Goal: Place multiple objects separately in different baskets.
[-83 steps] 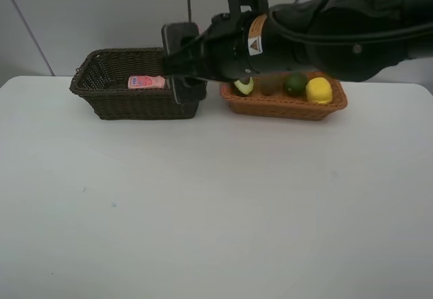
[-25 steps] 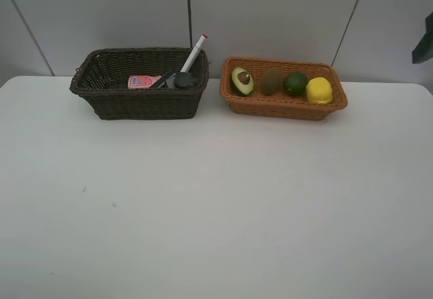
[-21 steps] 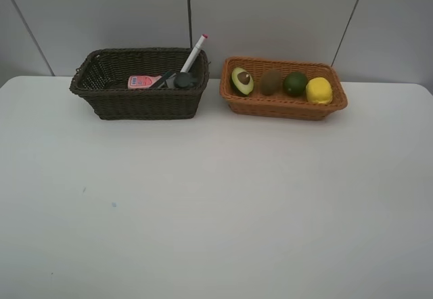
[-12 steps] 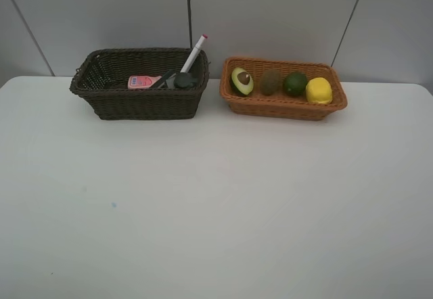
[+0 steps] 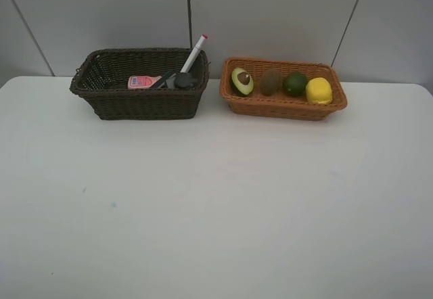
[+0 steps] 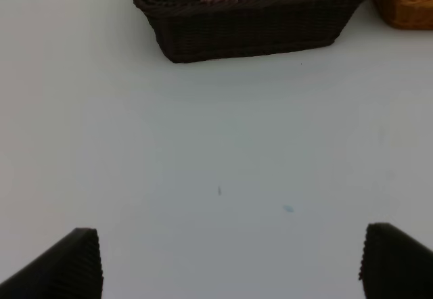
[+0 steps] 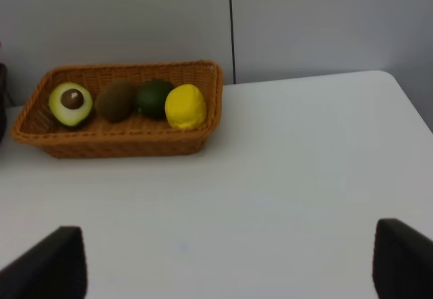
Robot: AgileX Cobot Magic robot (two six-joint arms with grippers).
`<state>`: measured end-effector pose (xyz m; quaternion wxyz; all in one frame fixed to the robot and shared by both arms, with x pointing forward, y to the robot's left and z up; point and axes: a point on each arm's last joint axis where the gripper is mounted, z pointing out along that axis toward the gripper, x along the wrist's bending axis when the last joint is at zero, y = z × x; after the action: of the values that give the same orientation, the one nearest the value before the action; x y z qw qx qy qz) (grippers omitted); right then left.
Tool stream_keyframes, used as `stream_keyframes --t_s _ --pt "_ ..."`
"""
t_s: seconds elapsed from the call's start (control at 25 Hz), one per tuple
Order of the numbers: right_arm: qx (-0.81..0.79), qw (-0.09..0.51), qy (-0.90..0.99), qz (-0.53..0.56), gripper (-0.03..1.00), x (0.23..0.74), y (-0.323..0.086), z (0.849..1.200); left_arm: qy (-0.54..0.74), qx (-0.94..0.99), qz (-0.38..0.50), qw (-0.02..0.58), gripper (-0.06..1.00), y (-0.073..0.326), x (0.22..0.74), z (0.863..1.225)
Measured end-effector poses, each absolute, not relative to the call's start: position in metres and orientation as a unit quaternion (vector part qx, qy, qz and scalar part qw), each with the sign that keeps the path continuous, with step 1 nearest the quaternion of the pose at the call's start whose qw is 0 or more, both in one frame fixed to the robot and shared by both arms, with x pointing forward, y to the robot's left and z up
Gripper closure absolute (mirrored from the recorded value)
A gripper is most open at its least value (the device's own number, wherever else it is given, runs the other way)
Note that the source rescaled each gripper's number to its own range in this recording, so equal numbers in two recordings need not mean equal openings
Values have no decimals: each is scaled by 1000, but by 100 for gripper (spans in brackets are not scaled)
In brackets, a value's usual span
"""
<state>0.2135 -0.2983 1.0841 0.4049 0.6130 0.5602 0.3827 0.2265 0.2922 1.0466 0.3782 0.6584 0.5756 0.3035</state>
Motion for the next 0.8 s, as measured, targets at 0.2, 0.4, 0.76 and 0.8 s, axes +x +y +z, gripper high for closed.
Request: stream_keyframes --t_s 0.2,0.4,0.76,0.8 --pt "629 379 576 357 -3 228 -299 1058 576 658 304 378 -5 292 227 1047" --pt "628 380 578 357 -3 232 -299 1054 576 658 304 378 -5 292 227 1047" --pt "628 381 577 358 -3 232 -299 1054 576 658 304 378 -5 292 227 1047" --pt "628 381 577 358 -3 232 -299 1054 576 658 304 378 -5 292 227 1047"
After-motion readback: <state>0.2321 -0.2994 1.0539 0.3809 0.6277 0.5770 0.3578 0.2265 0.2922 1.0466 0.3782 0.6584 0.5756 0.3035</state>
